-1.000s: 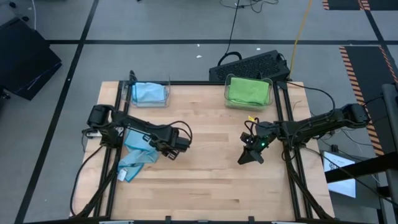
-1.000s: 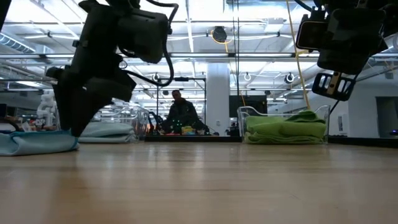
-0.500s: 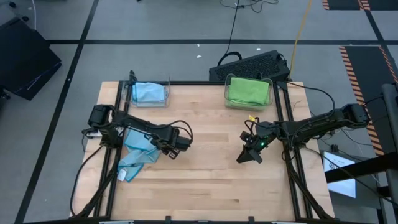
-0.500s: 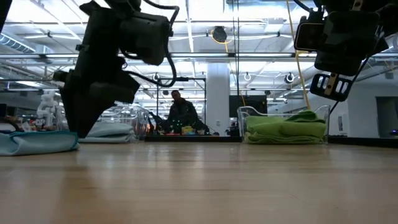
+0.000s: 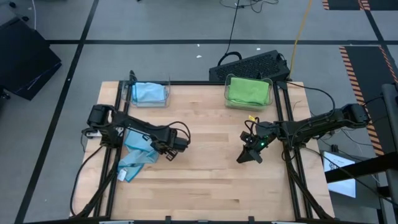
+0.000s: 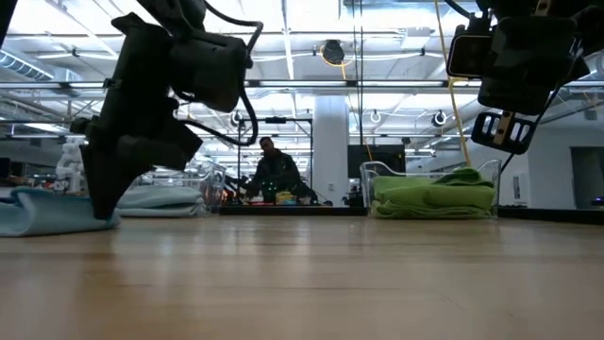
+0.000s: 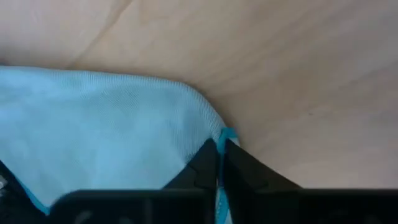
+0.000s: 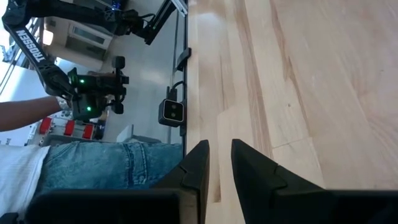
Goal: Sort microfiber towel by color & place in baskets
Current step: Fold the blue towel
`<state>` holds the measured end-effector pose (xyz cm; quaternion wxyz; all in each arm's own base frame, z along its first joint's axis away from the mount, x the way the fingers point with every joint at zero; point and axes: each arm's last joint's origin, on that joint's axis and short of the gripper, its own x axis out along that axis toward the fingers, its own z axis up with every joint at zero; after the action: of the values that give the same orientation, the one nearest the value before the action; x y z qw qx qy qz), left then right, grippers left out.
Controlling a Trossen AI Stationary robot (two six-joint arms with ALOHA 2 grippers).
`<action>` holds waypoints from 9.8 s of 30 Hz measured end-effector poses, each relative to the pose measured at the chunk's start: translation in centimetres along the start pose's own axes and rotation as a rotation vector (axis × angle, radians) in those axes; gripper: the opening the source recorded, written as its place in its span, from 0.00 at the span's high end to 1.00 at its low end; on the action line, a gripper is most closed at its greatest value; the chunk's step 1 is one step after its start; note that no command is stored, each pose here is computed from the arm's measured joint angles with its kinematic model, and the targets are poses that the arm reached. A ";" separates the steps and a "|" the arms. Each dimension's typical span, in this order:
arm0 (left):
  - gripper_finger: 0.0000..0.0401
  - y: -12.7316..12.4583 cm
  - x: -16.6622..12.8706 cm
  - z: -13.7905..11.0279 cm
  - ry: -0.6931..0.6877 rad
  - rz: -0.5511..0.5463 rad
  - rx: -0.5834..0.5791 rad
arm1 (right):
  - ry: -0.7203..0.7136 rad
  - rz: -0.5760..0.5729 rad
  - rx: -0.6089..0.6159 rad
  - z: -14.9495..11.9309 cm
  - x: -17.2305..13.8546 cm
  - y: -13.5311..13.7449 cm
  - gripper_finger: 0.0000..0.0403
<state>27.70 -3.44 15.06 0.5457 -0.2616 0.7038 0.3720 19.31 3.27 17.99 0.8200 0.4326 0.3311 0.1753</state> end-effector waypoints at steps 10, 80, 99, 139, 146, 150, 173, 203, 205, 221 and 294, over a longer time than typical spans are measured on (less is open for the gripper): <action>0.98 1.7 -7.4 -0.4 -0.218 -0.068 0.023 | -0.015 0.045 0.035 0.3 0.0 0.4 0.85; 0.96 11.3 -26.8 -0.7 -1.132 -0.688 0.775 | -0.464 -0.256 -0.302 19.5 0.4 3.9 1.00; 0.99 12.7 -27.9 -0.9 -1.229 -0.800 0.868 | -0.467 -0.169 -0.184 19.4 -0.8 5.0 0.81; 0.98 6.5 -19.0 -2.4 -0.715 -0.971 0.856 | -0.559 -0.357 0.036 13.2 1.6 -1.8 0.37; 0.99 3.2 -16.1 -4.6 -0.673 -1.047 0.774 | -0.421 -0.444 -0.049 18.2 1.8 -0.5 0.37; 0.99 1.9 -14.1 -6.1 -0.637 -1.019 0.722 | -0.350 -0.496 -0.100 21.1 1.9 -2.3 0.37; 0.98 0.8 -5.3 -11.8 -0.385 -0.848 0.472 | -0.102 -0.251 -0.472 28.2 8.9 -13.9 0.32; 0.98 0.9 -5.1 -11.9 -0.388 -0.817 0.536 | -0.047 -0.116 -0.634 27.3 12.0 -19.6 0.31; 0.98 1.0 -5.1 -11.9 -0.387 -0.814 0.536 | -0.029 -0.118 -0.655 27.1 12.1 -19.6 0.34; 0.98 1.1 -5.0 -11.8 -0.385 -0.796 0.525 | 0.014 -0.229 -0.777 26.3 13.8 -18.5 0.97; 0.98 1.7 -4.7 -4.7 -0.688 -0.585 0.446 | 0.412 -0.273 -1.174 2.2 6.7 -0.7 0.50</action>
<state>24.91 -6.41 20.58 0.8701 -0.1871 0.4428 0.1087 25.68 5.45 15.70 0.8550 -0.1774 0.3831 0.3013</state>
